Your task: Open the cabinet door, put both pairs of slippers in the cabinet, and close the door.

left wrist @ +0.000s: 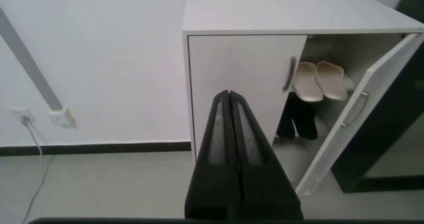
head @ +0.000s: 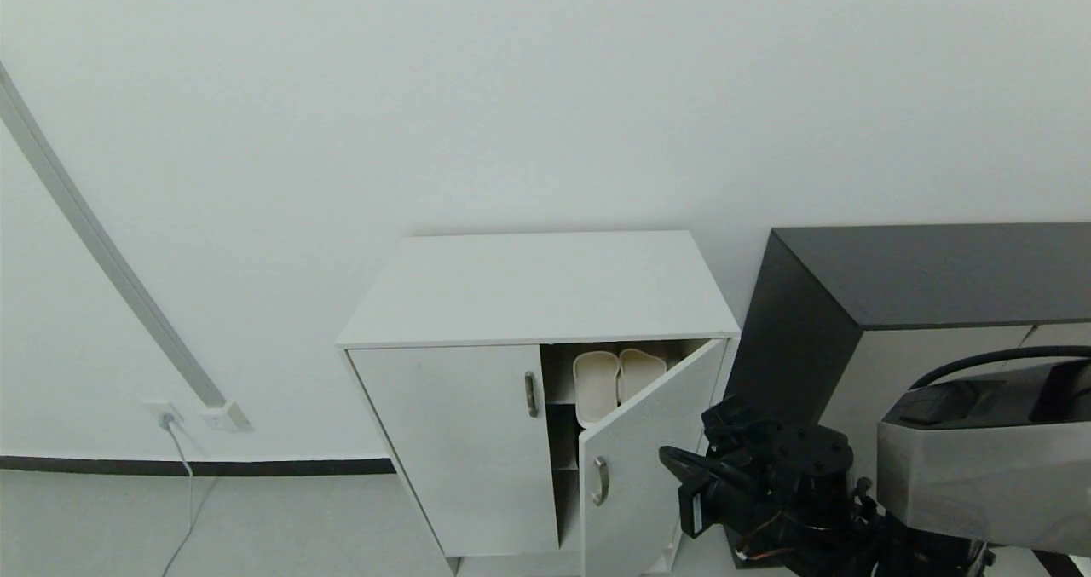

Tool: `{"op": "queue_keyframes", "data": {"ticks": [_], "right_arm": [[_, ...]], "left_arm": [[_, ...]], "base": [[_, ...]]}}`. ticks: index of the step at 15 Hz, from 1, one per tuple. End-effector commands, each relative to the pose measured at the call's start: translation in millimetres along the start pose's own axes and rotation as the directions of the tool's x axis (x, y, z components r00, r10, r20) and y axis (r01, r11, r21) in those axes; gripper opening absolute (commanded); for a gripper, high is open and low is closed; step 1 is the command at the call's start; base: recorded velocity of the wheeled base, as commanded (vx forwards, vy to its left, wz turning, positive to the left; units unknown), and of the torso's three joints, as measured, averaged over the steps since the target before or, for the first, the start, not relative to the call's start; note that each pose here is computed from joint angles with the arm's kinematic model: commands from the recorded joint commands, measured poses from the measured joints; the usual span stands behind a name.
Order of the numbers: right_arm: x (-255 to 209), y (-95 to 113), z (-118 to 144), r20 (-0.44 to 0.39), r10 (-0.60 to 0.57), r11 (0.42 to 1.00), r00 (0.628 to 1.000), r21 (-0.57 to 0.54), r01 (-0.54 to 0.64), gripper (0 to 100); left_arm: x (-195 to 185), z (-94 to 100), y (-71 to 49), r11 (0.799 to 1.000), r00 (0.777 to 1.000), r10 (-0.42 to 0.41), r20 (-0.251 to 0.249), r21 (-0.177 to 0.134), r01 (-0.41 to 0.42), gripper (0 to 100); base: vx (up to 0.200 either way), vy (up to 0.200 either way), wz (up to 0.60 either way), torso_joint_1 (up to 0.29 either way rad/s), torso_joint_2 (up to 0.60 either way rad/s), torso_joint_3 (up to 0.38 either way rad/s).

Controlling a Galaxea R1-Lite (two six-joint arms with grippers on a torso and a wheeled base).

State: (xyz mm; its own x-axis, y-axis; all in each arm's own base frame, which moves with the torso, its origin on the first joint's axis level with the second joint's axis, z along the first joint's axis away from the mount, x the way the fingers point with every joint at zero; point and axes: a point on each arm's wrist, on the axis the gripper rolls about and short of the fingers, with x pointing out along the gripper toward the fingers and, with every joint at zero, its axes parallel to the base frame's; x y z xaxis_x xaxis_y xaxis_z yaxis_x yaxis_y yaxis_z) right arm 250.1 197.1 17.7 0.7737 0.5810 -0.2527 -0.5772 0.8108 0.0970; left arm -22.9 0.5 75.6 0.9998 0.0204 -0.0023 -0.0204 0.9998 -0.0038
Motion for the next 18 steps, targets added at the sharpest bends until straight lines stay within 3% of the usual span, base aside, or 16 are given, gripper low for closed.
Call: {"op": "queue_keyframes", "data": {"ticks": [1,14,18], "right_arm": [[12.3,-2.1,-2.6,0.012,-0.005,1.000,1.000,0.002,0.005,0],[59.4,-10.0,3.0,0.040,-0.026,1.000,0.999,0.009,0.026,0],[75.0,-21.7,7.3,0.057,-0.055,0.998,0.997,0.017,0.054,0]], "left_arm": [[0.1,0.0,0.0,1.000,1.000,0.001,-0.001,-0.001,-0.001,0],[0.1,0.0,0.0,1.000,1.000,0.001,-0.001,-0.002,-0.001,0],[0.1,0.0,0.0,1.000,1.000,0.001,-0.001,-0.001,-0.001,0]], "base": [[0.000,0.000,0.00,0.000,0.00,0.000],[0.000,0.000,0.00,0.000,0.00,0.000],[0.000,0.000,0.00,0.000,0.00,0.000]]}}
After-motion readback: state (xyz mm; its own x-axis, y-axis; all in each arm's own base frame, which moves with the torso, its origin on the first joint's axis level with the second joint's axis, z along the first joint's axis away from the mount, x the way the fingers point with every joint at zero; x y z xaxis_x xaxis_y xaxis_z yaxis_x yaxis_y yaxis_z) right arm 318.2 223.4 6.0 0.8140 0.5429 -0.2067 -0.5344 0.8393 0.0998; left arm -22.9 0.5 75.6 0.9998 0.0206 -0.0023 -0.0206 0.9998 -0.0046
